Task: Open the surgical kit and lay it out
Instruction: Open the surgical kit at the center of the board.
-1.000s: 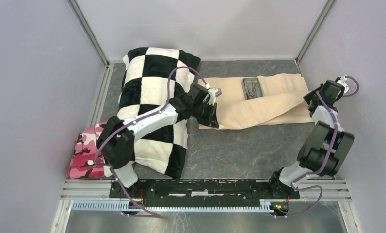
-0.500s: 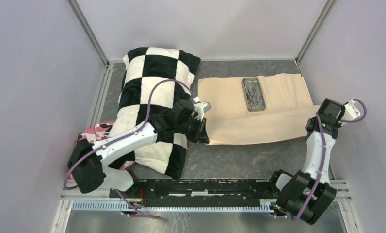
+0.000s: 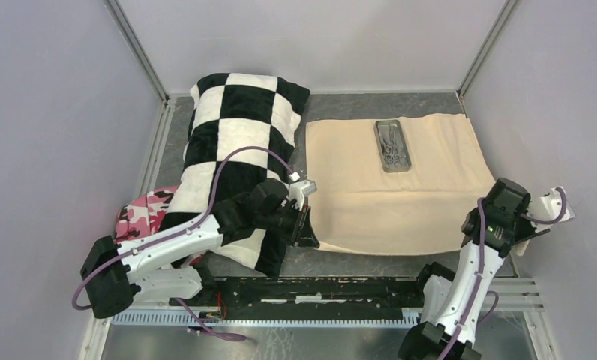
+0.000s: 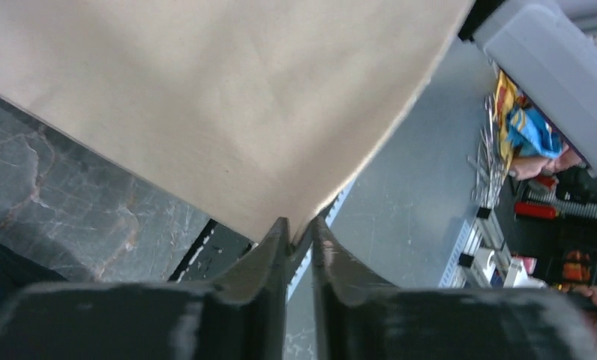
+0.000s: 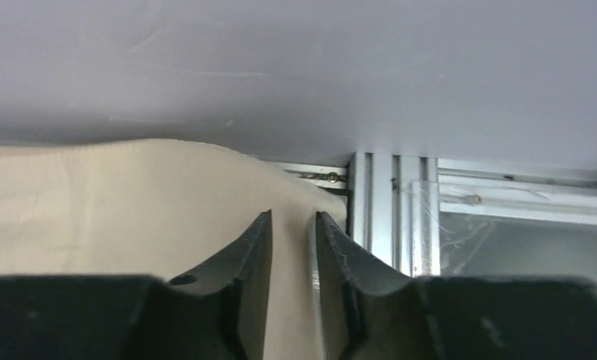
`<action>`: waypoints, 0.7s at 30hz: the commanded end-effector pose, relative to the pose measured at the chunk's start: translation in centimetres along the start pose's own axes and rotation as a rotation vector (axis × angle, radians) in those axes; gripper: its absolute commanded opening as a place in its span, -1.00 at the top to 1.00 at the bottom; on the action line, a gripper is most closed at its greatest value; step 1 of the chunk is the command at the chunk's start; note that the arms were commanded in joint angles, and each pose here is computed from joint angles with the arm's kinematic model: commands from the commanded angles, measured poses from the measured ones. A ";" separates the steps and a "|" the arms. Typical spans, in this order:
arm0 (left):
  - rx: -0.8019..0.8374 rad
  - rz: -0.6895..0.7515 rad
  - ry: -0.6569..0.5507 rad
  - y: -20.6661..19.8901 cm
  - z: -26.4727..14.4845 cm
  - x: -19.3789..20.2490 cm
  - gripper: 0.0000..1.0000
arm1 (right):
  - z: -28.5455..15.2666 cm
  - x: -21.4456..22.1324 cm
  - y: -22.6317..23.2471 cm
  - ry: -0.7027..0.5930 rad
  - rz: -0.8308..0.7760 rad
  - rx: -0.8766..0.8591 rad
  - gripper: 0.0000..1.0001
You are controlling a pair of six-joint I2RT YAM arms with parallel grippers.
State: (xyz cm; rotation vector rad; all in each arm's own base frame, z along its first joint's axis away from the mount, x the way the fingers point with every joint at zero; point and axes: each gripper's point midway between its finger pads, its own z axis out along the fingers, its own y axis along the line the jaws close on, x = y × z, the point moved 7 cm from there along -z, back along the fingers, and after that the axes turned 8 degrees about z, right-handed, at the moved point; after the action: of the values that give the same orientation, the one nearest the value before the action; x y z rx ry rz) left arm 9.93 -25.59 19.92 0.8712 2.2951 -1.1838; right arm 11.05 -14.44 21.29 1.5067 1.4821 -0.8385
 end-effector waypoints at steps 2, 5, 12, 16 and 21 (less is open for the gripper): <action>0.149 0.000 -0.018 -3.6 -2.7 0.4 0.25 | -2.2 -2.9 -3.9 -0.166 0.097 0.179 0.14; 0.122 0.061 -0.111 -5.1 -6.5 -0.3 -0.29 | -4.4 -5.8 -4.2 -0.214 0.142 0.095 -0.14; -0.009 0.114 -0.241 -5.2 -9.4 -2.0 -0.88 | -7.3 -6.4 3.4 -0.211 -0.064 -0.726 -0.56; -0.097 0.149 -0.215 -4.0 -7.8 -2.9 -0.93 | -6.0 -1.9 7.8 0.004 -0.201 -1.009 -0.67; -0.245 0.214 -0.140 -1.7 -4.2 -4.9 -0.94 | -5.1 3.4 12.5 0.234 -0.312 -1.186 -0.72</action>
State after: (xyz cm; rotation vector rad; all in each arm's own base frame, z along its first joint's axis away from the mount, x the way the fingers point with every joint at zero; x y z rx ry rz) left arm 9.36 -23.11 27.19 0.8144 2.1185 -1.0326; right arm 19.34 -10.48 23.86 0.7393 1.7602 -0.1125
